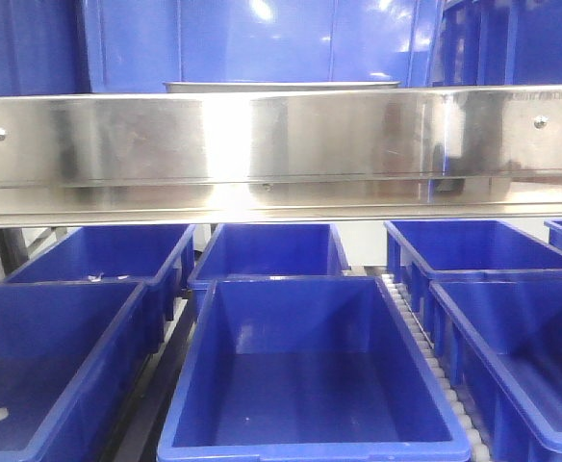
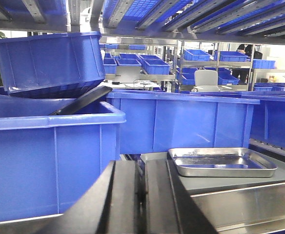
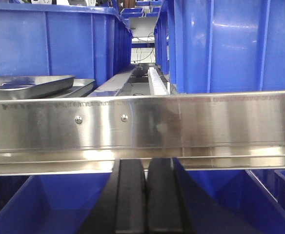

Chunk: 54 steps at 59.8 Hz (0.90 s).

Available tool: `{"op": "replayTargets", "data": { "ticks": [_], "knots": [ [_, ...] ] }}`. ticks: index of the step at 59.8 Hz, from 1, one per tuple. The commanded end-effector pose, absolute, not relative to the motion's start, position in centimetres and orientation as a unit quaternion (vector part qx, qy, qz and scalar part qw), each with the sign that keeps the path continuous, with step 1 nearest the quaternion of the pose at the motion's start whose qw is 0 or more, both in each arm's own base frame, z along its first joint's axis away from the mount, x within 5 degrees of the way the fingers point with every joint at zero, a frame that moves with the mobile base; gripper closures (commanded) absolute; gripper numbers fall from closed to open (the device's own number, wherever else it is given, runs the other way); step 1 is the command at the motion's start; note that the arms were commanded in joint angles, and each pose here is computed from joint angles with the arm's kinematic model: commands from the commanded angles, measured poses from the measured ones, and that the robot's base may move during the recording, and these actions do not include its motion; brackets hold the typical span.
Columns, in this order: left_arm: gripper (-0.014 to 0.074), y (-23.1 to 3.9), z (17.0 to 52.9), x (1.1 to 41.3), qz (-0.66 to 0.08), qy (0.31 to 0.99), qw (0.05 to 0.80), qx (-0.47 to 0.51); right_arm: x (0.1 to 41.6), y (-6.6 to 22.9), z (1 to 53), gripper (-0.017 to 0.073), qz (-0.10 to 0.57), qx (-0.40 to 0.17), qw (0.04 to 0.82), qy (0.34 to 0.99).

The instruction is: Stack silver trays without gaps

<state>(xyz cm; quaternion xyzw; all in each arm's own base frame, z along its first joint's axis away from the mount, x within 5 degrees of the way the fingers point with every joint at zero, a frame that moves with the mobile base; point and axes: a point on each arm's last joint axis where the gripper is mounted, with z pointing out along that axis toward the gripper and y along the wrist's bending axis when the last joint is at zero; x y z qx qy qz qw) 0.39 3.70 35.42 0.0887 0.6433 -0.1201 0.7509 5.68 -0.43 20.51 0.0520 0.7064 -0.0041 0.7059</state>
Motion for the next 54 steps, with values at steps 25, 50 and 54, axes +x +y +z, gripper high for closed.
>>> {"op": "replayTargets", "data": {
  "ticks": [25, 50, 54],
  "knots": [
    [0.0601, 3.72, 35.50, 0.33, -0.125, 0.637, 0.756, 0.090, 5.62, -0.49, 20.91, 0.0641, -0.007, 0.054, 0.722, 0.690],
    [0.0601, 3.72, 35.52, 0.15, -0.107, 0.638, 0.759, 0.075, 5.62, -0.49, 20.91, 0.0641, -0.007, 0.054, 0.722, 0.690],
    [0.0601, 3.51, 35.57, -0.15, -0.095, 0.637, 0.763, 0.053, 5.62, -0.49, 20.91, 0.0641, -0.007, 0.054, 0.722, 0.690]
  ]
}}
